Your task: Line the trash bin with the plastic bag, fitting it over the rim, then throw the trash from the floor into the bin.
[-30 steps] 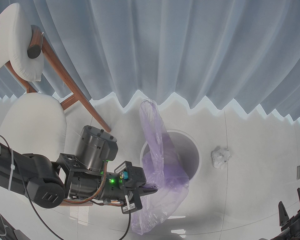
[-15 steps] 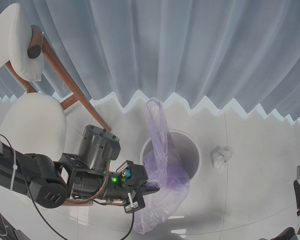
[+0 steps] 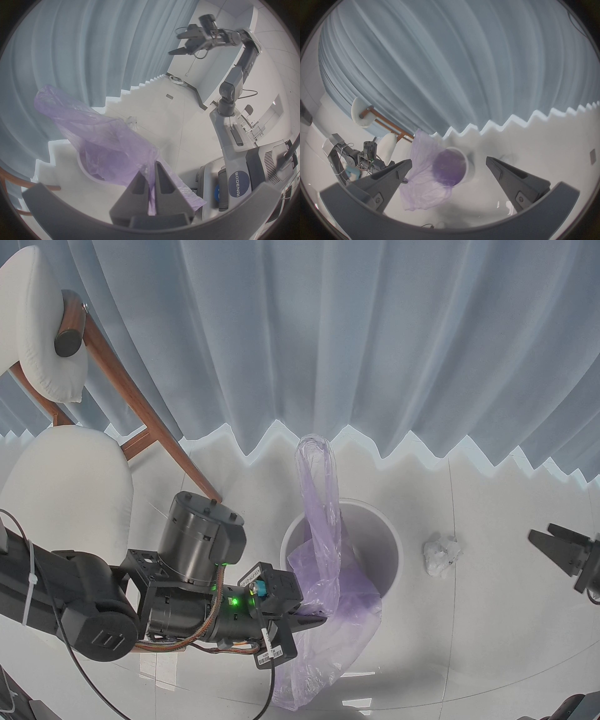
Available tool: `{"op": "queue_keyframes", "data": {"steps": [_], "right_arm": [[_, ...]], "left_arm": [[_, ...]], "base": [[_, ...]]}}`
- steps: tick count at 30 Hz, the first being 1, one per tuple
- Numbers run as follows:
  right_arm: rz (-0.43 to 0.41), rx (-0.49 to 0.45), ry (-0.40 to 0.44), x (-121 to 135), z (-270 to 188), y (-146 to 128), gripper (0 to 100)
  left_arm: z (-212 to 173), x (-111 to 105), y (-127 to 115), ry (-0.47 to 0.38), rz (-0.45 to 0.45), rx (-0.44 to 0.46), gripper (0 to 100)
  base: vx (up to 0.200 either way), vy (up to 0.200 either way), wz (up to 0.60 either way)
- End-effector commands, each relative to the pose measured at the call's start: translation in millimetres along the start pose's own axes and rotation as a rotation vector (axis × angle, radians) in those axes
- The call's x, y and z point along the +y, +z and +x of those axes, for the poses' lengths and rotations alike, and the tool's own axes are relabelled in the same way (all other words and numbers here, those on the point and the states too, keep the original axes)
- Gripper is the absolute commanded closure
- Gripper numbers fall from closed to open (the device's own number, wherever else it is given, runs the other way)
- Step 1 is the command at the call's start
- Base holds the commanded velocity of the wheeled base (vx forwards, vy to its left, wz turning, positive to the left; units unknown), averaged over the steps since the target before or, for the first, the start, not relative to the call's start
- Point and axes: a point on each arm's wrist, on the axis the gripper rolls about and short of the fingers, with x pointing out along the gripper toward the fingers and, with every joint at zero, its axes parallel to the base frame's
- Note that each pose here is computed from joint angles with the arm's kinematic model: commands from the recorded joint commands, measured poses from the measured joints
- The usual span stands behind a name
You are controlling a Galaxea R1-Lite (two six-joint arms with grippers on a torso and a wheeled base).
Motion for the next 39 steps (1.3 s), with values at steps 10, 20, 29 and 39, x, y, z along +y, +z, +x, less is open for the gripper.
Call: {"op": "queue_keyframes", "data": {"steps": [10,20,29,39], "right_arm": [[0.018,0.298,0.25,40.3,160.9,-13.6,0],[0.009,0.259,0.261,53.5,197.5,-2.1,0],[-0.003,0.22,0.292,65.0,215.7,0.5,0],[-0.005,0.236,0.281,66.8,228.0,-6.7,0]], "left_arm": [[5.6,-11.4,1.3,-0.037,0.005,-0.002,100],[7.0,-15.2,0.4,-0.046,0.009,-0.003,100],[7.8,-15.2,-0.1,-0.046,0.007,0.0,100],[8.0,-14.3,-0.4,-0.043,0.001,0.001,100]], "base": [[0.0,0.0,0.0],[0.0,0.0,0.0],[0.0,0.0,0.0],[0.0,0.0,0.0]]}}
